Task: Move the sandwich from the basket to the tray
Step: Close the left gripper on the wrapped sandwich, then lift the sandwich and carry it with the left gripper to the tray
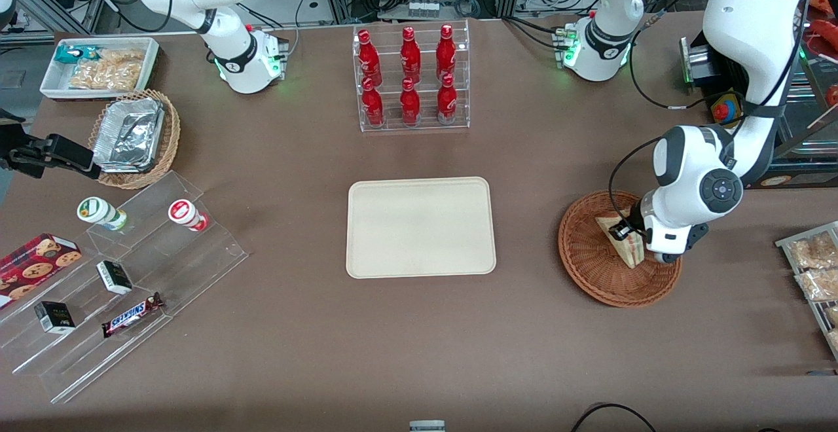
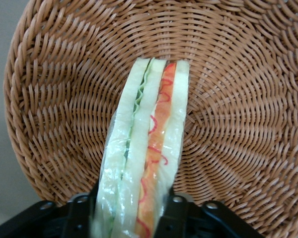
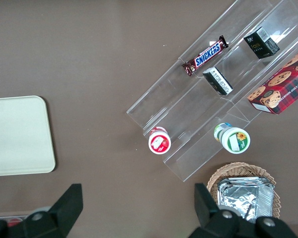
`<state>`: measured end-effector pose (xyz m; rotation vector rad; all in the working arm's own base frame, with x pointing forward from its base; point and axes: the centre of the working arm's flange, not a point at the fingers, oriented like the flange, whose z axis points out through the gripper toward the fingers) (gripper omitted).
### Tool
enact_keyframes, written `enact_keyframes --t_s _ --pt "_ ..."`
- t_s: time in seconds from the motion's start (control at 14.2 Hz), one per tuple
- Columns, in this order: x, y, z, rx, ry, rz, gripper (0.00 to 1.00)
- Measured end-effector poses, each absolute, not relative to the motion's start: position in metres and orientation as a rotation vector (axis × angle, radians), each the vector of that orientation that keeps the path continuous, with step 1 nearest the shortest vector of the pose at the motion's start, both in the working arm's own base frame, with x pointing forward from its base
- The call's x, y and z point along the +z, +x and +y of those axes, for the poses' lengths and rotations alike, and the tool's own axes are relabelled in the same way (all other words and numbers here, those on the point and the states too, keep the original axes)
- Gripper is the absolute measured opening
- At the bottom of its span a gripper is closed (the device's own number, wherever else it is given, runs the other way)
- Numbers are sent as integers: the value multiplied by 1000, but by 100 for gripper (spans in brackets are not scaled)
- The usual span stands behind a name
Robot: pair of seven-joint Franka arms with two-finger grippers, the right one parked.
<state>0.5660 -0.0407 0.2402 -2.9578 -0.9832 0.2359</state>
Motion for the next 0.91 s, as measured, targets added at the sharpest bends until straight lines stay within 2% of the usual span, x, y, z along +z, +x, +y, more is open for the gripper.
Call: enact_keyframes --t_s 0.21,0.56,0.7,0.91 --pt "258 572 -41 184 -3004 -887 20" --pt "331 593 -58 69 -3117 -517 19" --pt "356 593 -110 74 -3150 -381 15" --pt "372 577 -206 83 -3168 -239 15"
